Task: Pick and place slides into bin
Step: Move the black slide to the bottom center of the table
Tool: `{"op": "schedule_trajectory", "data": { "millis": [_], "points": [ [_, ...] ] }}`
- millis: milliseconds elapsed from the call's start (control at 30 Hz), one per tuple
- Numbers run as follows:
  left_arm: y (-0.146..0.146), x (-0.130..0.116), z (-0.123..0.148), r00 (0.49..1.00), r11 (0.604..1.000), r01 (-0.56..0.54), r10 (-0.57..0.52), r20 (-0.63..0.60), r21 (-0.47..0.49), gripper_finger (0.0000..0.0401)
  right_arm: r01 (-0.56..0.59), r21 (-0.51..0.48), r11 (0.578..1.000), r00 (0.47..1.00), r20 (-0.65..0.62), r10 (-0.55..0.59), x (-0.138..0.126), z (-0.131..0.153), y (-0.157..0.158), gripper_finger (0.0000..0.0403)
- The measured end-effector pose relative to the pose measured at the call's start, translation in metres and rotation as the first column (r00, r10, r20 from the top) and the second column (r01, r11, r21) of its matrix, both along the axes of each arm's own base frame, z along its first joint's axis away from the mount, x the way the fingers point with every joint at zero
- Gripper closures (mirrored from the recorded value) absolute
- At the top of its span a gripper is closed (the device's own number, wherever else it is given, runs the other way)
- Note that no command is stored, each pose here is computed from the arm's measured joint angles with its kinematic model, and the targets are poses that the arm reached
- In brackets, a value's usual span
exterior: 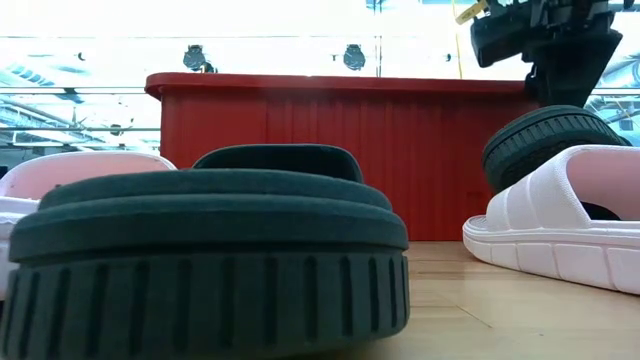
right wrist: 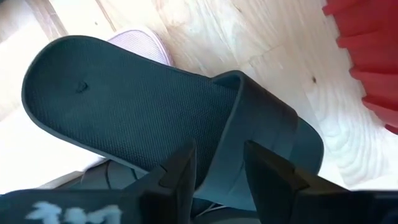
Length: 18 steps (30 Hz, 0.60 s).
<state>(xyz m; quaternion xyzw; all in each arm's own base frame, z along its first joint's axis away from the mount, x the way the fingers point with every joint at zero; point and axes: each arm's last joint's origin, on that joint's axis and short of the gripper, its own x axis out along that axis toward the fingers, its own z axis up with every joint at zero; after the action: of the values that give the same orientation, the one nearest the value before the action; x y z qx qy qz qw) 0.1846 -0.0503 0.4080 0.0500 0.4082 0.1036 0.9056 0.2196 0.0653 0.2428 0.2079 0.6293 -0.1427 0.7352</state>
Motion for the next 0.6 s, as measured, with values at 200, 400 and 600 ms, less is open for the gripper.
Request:
{"op": "schedule_trajectory", "data": {
  "millis": [200,400,600],
  "points": [
    [0.0,0.0,0.0,1.0,1.0,0.001,-0.001,0.0,-0.001,0.0315,0.015,0.003,1.0,1.0,-0.022,-0.015,-0.004,-0.014,-0.001,0.0279],
    [0.0,0.0,0.0,1.0,1.0,0.002,-0.002,0.0,-0.001,0.0315,0.024,0.022,0.999,0.999,-0.03,-0.023,-0.007,-0.03,-0.001,0.028],
    [0.0,0.0,0.0,1.0,1.0,0.002,-0.002,0.0,-0.001,0.0315,0.053,0.009,0.999,0.997,-0.064,-0.052,-0.01,-0.032,-0.002,0.0296]
  ]
}}
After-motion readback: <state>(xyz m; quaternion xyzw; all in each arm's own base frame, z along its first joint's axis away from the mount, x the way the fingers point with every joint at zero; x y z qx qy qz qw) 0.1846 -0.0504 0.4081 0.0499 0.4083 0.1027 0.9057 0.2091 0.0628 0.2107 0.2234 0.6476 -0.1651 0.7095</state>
